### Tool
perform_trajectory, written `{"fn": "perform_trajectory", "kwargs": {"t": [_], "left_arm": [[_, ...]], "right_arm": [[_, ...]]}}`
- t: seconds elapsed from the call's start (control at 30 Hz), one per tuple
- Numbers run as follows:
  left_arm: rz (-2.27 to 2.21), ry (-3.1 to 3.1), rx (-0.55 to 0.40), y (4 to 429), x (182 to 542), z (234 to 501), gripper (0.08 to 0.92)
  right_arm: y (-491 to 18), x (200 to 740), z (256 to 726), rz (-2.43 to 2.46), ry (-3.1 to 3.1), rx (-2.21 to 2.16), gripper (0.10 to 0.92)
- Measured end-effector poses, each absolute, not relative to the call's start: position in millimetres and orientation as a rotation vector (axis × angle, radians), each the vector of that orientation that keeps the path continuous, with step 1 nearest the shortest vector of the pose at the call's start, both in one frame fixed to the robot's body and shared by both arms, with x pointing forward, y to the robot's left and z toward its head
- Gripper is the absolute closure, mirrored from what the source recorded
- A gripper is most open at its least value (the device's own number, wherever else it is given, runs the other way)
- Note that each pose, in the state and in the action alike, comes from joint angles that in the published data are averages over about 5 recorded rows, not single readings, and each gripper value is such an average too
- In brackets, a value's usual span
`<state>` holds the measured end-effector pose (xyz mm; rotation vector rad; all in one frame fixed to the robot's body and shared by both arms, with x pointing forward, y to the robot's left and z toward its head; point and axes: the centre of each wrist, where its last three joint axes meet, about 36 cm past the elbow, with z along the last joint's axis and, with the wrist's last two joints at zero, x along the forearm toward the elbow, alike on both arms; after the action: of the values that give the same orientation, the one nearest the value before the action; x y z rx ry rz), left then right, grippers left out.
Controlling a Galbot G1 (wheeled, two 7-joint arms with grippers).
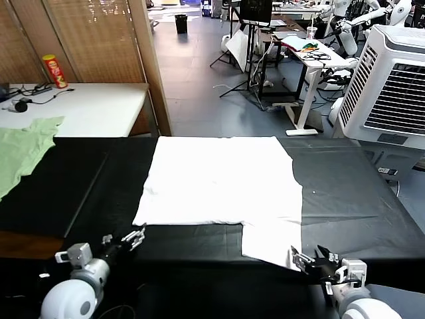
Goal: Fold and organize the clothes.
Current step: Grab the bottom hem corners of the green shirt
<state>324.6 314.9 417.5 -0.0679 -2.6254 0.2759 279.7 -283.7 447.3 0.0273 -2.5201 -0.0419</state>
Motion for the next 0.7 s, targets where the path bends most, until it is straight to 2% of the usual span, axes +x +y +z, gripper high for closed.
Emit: {"fn": "perform_trajectory", "kwargs": {"t": [0.1,0.2,0.37,0.43,0.57,0.7], "left_arm": [[0.275,-2.626,-0.064,315.0,326.0,415.4,0.201],[0.279,-2.624,-0.056,314.2,327.7,412.0,0.201],[0.284,-2.619,-0.050,312.4,330.0,405.5,0.205],[0.287,-2.619,-0.047,312.4,331.2,403.3,0.238],[0.289,-2.620,-0.040,313.5,333.5,399.0,0.417],[0.295,-2.619,-0.060,312.1,332.2,396.5,0.635]], "right_arm": [[-282.5,279.7,445.0,-0.041,-2.518,0.024,0.240],[-280.7,279.7,440.9,-0.039,-2.515,0.017,0.309],[-280.0,278.7,435.5,-0.042,-2.505,0.006,0.541],[-279.8,278.2,434.0,-0.045,-2.501,0.003,0.647],[-278.5,277.4,433.0,-0.052,-2.499,0.001,0.826],[-277.1,276.6,435.0,-0.054,-2.503,-0.010,0.893]]}}
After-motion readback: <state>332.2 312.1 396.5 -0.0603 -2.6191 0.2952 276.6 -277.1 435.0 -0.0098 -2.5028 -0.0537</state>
